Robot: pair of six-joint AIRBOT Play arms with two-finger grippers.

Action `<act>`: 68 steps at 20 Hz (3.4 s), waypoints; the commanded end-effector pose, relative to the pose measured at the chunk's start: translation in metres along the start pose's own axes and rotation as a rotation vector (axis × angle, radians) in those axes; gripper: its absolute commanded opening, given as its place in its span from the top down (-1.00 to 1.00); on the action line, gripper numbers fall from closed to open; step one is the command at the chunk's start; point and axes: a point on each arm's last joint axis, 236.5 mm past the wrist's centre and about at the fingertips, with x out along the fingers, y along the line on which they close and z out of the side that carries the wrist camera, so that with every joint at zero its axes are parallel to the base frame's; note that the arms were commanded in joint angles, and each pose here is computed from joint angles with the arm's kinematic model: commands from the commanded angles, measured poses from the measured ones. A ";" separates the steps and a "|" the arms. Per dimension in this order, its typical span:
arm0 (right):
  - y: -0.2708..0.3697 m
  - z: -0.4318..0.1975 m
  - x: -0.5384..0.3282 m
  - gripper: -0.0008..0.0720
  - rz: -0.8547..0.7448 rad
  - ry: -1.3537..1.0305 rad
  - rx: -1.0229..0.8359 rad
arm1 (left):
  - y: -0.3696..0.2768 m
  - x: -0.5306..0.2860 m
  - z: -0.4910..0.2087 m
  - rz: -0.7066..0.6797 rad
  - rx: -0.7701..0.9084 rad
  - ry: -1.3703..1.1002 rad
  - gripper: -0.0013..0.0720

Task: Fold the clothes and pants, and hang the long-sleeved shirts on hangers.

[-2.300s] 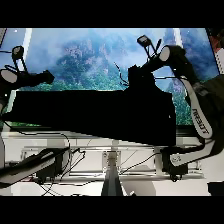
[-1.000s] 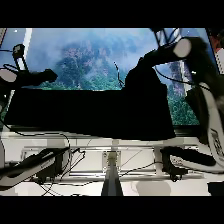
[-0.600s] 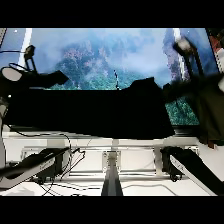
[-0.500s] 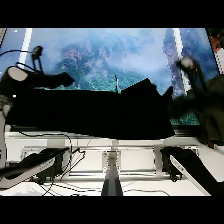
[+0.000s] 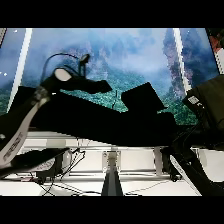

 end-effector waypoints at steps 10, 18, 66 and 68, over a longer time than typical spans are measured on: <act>0.000 0.016 -0.001 0.92 -0.003 -0.086 0.000 | 0.038 0.095 0.002 0.015 0.055 0.320 -0.93; -0.014 0.040 -0.004 0.92 -0.061 -0.186 0.008 | 0.000 0.120 -0.028 -0.081 0.233 0.374 -0.89; -0.306 0.222 0.115 -0.53 -0.478 -0.316 0.338 | 0.145 -0.323 0.127 0.811 0.147 -0.247 0.94; -0.296 0.165 0.131 -0.43 -0.365 -0.093 0.356 | 0.153 -0.314 0.123 0.804 0.128 -0.213 0.94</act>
